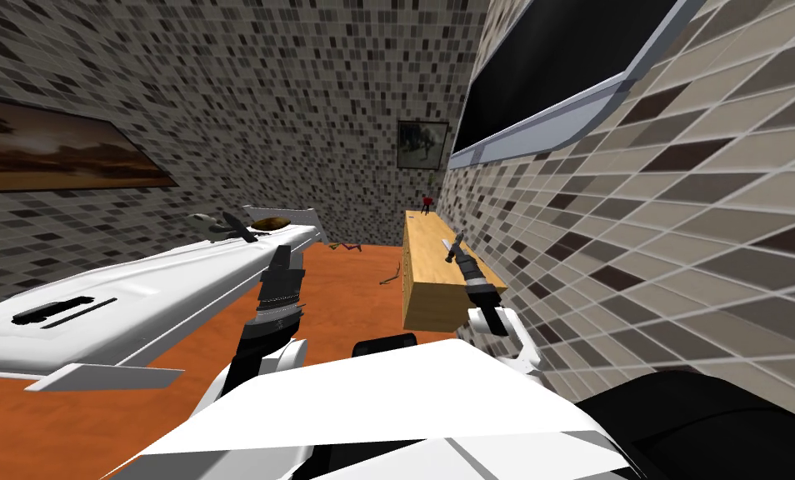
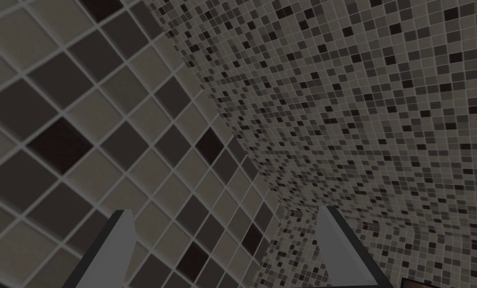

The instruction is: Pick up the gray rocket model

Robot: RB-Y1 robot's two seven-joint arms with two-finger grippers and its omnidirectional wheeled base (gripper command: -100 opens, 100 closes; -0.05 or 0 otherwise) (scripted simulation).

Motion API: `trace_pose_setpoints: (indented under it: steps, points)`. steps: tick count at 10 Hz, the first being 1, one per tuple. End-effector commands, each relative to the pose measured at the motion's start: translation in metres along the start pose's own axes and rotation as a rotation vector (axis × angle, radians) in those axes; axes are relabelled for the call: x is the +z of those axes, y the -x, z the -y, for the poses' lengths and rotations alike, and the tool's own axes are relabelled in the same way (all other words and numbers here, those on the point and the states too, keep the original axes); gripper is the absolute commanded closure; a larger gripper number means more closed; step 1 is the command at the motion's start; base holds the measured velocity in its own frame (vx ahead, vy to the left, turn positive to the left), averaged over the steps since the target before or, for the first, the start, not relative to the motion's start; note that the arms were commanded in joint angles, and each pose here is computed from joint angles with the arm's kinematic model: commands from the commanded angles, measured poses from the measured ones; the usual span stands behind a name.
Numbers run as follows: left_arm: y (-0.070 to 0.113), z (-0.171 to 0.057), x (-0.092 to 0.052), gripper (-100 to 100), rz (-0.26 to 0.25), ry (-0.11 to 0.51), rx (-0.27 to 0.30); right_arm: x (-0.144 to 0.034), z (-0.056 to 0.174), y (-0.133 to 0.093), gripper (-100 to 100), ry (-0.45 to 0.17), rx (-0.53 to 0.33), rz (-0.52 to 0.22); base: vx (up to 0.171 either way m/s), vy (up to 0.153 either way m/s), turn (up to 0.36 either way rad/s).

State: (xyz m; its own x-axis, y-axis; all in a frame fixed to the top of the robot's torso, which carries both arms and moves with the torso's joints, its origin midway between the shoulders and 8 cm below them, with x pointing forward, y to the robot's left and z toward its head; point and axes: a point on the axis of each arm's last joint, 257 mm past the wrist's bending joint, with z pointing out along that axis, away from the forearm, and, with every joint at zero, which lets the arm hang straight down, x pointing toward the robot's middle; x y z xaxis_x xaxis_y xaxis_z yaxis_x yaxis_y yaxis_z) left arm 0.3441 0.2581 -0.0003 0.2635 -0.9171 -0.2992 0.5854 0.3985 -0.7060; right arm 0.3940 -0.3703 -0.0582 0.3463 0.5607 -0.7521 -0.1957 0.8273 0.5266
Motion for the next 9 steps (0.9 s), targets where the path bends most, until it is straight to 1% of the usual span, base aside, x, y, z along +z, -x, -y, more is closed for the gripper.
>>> trace_pose_setpoints:
  steps: [1,2,5,7,9]
  points:
    - [0.000,0.000,0.000,0,0.000,0.000,0.000,-0.003,0.025,0.000,-100,-0.066,-0.074,-0.020,0.039,0.205,-0.014]
    - [0.000,0.000,0.000,0,0.000,0.000,0.000,-0.007,0.043,0.000,-100,-0.107,-0.118,-0.031,0.060,0.172,-0.023]
    - [0.000,0.000,0.000,0,0.000,0.000,0.000,-0.021,0.095,0.005,-100,-0.232,-0.250,-0.066,0.077,0.133,-0.025]
    - [0.000,0.000,0.000,0,0.000,0.000,0.000,-0.034,0.130,0.013,-100,-0.317,-0.332,-0.088,0.108,0.131,-0.040]
    - [0.000,0.000,0.000,0,0.000,0.000,0.000,-0.049,0.163,0.023,-100,-0.401,-0.411,-0.108,0.154,0.096,-0.045]
